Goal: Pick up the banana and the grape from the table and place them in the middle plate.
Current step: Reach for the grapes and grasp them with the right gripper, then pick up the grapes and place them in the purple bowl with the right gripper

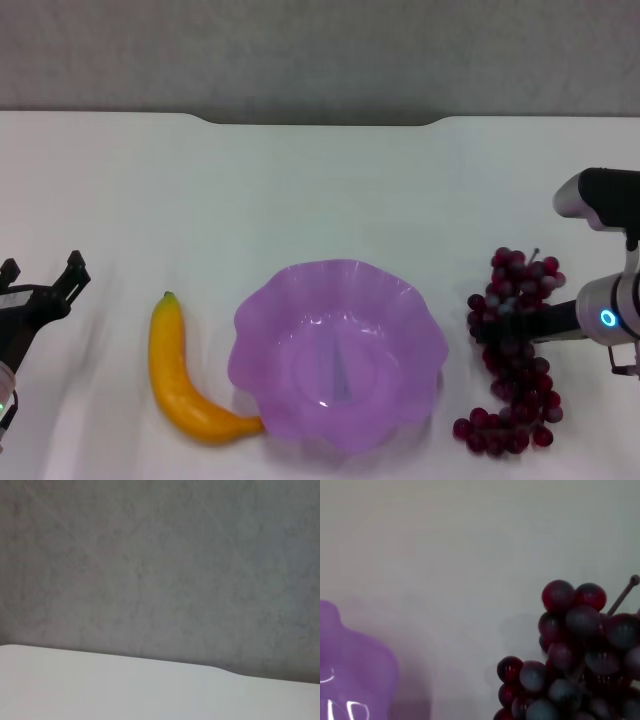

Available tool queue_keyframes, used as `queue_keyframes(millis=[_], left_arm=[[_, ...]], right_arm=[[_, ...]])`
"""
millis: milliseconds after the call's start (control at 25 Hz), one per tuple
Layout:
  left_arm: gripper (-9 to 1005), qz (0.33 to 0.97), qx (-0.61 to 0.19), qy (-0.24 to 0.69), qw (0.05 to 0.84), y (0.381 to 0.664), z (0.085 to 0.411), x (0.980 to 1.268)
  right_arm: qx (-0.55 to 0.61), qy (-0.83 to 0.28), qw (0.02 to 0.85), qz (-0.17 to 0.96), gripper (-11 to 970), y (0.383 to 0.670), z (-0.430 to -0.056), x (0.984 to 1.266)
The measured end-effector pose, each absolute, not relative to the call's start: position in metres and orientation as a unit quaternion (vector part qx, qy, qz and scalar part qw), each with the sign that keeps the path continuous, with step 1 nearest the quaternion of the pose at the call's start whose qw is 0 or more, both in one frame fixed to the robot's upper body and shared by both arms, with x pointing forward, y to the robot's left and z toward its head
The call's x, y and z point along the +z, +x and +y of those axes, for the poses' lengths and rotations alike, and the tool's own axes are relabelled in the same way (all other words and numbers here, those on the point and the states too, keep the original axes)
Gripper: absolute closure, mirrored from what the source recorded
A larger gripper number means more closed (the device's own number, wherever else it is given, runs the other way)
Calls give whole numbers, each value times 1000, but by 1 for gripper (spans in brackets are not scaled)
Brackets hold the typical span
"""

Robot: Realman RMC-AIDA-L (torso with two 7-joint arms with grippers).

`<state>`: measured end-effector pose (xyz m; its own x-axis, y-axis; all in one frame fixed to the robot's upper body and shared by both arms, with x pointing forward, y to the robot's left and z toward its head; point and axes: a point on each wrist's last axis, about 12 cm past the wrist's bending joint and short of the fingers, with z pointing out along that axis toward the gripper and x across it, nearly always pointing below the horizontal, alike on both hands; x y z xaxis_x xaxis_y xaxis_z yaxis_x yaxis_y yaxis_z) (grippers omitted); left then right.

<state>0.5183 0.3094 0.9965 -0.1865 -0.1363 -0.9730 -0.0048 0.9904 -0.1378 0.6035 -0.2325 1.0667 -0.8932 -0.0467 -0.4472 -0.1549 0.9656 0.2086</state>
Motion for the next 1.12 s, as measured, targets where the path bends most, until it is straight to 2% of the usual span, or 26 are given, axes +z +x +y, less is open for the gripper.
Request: queue_keyframes(millis=[520, 720, 1120], left_arm=[[87, 768, -53, -44, 637, 520, 308, 997], [87, 769, -52, -45, 636, 519, 309, 997], [88, 769, -50, -46, 635, 518, 309, 996]], right_arm=[[110, -74, 231, 964, 79, 604, -235, 1064], [103, -92, 243, 960, 235, 604, -236, 1063], [99, -92, 251, 958, 342, 602, -241, 1059]])
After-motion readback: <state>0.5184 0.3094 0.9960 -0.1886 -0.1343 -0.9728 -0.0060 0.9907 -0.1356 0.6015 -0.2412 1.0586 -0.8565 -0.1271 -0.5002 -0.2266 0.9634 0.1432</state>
